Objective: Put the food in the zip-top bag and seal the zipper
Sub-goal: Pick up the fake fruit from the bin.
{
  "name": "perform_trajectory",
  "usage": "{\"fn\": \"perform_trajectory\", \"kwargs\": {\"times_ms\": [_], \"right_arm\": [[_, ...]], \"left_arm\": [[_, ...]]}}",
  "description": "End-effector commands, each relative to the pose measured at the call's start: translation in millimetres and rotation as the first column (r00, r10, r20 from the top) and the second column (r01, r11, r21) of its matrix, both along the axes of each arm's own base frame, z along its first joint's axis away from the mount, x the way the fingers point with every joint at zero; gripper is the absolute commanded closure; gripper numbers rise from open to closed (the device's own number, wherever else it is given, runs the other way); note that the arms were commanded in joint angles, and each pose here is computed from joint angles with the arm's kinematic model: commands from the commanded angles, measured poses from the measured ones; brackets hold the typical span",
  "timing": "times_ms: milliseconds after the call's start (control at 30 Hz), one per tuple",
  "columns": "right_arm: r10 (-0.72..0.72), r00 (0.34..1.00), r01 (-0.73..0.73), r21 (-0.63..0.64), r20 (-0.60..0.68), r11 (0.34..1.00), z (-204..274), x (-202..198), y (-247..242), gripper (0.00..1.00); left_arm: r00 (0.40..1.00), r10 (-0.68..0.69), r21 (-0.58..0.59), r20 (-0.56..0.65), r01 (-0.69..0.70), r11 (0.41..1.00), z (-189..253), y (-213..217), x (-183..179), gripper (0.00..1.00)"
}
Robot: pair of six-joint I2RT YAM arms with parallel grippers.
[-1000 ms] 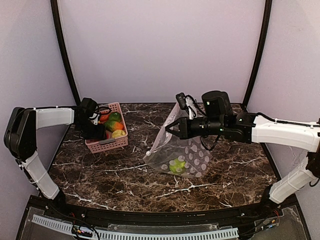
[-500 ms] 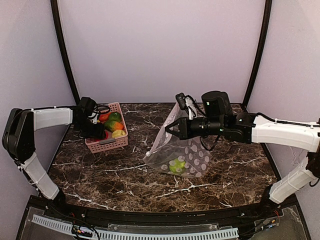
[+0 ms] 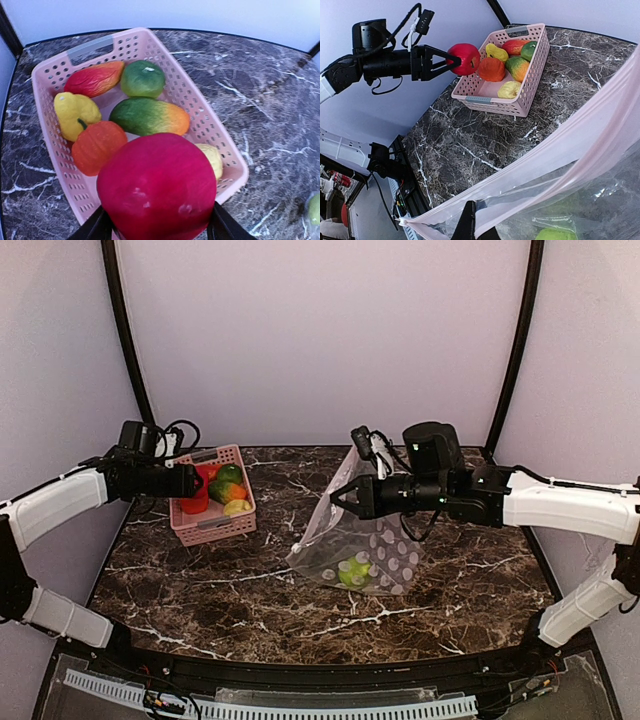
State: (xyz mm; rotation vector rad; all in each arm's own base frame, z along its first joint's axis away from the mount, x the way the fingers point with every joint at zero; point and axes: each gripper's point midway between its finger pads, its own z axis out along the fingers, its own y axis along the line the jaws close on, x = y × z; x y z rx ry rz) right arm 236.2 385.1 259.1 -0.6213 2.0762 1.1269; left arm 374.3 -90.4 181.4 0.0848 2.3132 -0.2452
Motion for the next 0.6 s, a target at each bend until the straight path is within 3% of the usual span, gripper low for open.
{"fn": "perform_trajectory", "kwargs": {"times_ms": [0, 200, 267, 467, 567], "right_arm": [[0.001, 1.0, -0.001, -0.007, 0.011, 1.0, 2, 0, 5, 1.0], [0.045, 0.998, -0.043, -0.048, 0.039, 0.998, 9, -11, 0, 1.0], [0.074, 0.996, -0.071, -0.078, 0.046, 0.994, 10, -17, -5, 1.0], [0.263, 0.958, -0.251, -0.109, 0.114, 0.962, 35, -41, 0, 1.0], [0.326, 0.934, -0.307, -0.14, 0.144, 0.941, 56, -41, 9, 1.0]], "left_arm": [[0.975, -0.177, -0.134, 0.134, 0.195, 0.972, 35, -34, -13, 0.4], [0.87, -0.431, -0.245, 0.24, 0.484, 0.84, 69, -99, -49, 0.41], [0.826, -0.496, -0.299, 0.268, 0.561, 0.772, 82, -124, -66, 0.41], [0.744, -0.552, -0.441, 0.377, 0.668, 0.599, 139, -164, -100, 0.42], [0.739, -0.543, -0.484, 0.399, 0.673, 0.559, 163, -167, -107, 0.43]]}}
